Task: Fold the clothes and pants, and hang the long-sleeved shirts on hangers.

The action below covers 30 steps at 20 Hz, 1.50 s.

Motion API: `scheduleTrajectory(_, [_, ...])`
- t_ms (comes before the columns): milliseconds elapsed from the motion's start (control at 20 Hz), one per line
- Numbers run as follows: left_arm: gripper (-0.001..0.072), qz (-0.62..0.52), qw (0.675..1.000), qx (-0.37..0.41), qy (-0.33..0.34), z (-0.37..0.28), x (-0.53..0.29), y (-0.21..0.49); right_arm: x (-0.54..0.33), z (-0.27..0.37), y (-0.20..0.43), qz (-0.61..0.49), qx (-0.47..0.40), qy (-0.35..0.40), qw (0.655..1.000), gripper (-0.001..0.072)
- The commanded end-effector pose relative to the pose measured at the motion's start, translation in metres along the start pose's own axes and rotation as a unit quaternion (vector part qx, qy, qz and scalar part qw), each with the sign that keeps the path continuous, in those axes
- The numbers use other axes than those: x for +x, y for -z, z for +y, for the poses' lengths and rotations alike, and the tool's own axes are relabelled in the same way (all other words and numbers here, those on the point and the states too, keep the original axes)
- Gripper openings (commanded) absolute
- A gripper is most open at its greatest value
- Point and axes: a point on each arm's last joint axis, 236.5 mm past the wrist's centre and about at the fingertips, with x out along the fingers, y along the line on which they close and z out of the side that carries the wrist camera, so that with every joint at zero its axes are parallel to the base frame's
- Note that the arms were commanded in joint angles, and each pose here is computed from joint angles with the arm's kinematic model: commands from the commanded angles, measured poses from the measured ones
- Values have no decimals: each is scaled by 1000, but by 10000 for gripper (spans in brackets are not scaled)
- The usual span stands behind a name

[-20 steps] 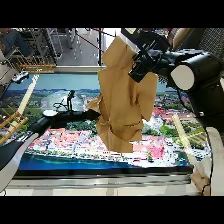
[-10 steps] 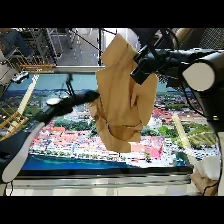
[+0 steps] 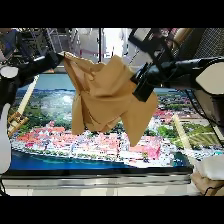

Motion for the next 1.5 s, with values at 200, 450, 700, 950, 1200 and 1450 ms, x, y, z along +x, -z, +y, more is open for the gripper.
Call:
scheduleTrajectory(200, [8,61,997,34,24,-21,-34,2,55,0,104,190,-21,-1,982,18])
scheduleTrajectory(450, [8,126,984,87,85,-93,-69,24,102,-36,94,146,146,97,974,18])
scheduleTrajectory(700, [306,377,903,73,192,-153,-89,180,54,-92,49,18,357,183,916,18])
scheduleTrajectory(950, [418,427,879,128,167,-167,-76,236,-52,-131,50,2,389,248,887,19])
scheduleTrajectory(1200, [415,422,880,134,173,-181,-91,225,-183,-209,178,55,474,442,759,19])
scheduleTrajectory(1450, [415,428,876,142,170,-179,-114,212,-353,-213,335,141,550,621,541,19])
